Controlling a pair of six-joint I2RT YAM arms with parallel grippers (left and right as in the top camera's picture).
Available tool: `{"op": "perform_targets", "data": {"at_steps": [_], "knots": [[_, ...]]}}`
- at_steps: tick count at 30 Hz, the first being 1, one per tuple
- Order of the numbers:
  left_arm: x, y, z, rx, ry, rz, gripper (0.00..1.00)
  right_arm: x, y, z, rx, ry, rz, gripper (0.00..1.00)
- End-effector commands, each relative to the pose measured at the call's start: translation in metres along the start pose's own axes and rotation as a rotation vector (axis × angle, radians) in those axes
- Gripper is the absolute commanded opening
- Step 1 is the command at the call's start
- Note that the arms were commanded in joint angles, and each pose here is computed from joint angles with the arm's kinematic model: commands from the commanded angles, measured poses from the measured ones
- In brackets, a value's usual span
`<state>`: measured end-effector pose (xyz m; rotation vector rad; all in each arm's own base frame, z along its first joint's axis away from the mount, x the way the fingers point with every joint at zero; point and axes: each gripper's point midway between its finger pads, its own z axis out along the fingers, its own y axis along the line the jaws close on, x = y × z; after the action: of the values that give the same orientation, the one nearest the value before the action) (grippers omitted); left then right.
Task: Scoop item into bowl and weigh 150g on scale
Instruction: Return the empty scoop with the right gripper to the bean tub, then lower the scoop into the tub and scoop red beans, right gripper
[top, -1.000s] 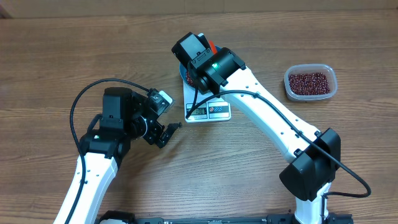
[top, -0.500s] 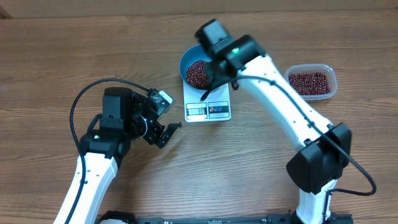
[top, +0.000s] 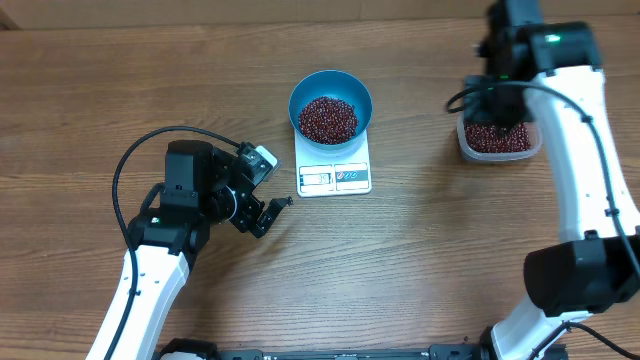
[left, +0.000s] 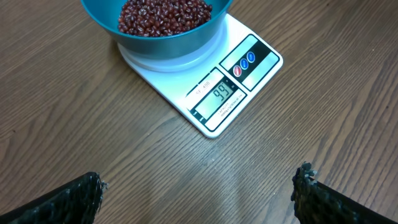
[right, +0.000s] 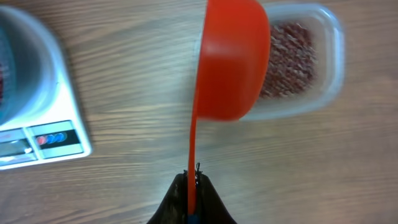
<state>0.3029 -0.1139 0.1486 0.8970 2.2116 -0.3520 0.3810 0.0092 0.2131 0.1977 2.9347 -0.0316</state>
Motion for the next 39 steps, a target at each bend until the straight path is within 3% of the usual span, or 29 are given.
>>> {"op": "perform_targets", "data": {"at_steps": [1, 10, 39], "knots": [[-0.001, 0.000, 0.000, -0.002, -0.002, -0.007, 1.00, -0.001, -0.023, -0.013, -0.047, -0.013, 0.054, 0.04], [-0.001, 0.000, 0.000, -0.003, -0.001, -0.007, 1.00, 0.013, -0.055, -0.004, -0.070, 0.056, 0.118, 0.04], [-0.001, 0.000, 0.000, -0.003, -0.001, -0.007, 1.00, 0.018, -0.049, 0.009, -0.106, 0.089, 0.111, 0.04]]}}
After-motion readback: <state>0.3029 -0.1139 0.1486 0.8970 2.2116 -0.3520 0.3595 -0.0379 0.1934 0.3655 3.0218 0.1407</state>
